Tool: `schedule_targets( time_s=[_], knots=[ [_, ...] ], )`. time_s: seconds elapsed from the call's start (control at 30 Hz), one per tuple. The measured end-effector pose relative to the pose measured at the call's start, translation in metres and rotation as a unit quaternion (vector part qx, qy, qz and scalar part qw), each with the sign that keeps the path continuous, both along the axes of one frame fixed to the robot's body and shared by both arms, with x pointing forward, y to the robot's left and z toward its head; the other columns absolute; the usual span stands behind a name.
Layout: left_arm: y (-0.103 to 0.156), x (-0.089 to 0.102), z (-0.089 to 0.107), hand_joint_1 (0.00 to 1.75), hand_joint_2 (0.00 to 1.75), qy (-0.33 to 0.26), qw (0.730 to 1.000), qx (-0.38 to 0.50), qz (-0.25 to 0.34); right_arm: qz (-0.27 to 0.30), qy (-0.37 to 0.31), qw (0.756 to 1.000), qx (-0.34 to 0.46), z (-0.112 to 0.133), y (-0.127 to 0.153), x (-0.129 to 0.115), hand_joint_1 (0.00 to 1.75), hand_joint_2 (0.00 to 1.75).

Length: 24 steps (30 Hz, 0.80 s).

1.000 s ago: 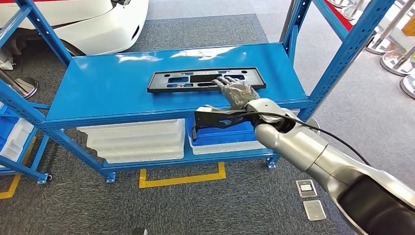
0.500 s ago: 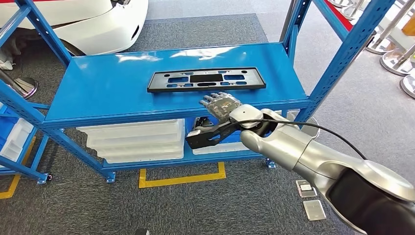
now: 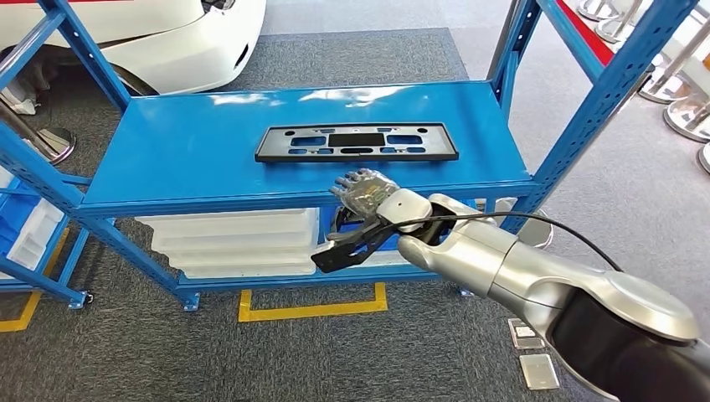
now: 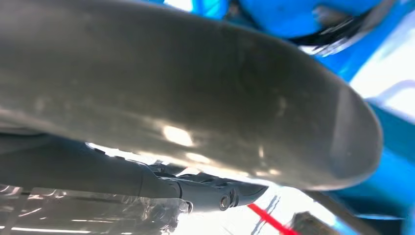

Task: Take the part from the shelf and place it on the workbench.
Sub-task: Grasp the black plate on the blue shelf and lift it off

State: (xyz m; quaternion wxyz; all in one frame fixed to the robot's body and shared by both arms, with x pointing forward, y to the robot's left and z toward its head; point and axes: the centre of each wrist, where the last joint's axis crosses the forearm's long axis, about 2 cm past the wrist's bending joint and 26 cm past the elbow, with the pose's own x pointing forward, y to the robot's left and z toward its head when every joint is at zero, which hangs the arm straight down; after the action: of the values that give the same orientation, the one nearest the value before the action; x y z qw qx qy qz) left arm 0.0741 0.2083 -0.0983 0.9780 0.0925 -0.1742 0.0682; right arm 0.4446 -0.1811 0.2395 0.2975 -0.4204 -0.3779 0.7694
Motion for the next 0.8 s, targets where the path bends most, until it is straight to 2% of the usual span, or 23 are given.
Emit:
schedule_targets(
  time_s=[0.27, 0.8],
  knots=[
    [0.002, 0.000, 0.000, 0.00, 0.00, -0.002, 1.000, 0.010, -0.002, 0.000, -0.106, 0.994, -0.022, 0.010, 0.001, 0.004, 0.00, 0.00],
    [0.002, -0.001, -0.001, 0.00, 0.00, 0.000, 1.000, 0.013, -0.008, 0.005, -0.138, 0.990, -0.039, 0.015, -0.001, 0.007, 0.00, 0.00]
  ],
)
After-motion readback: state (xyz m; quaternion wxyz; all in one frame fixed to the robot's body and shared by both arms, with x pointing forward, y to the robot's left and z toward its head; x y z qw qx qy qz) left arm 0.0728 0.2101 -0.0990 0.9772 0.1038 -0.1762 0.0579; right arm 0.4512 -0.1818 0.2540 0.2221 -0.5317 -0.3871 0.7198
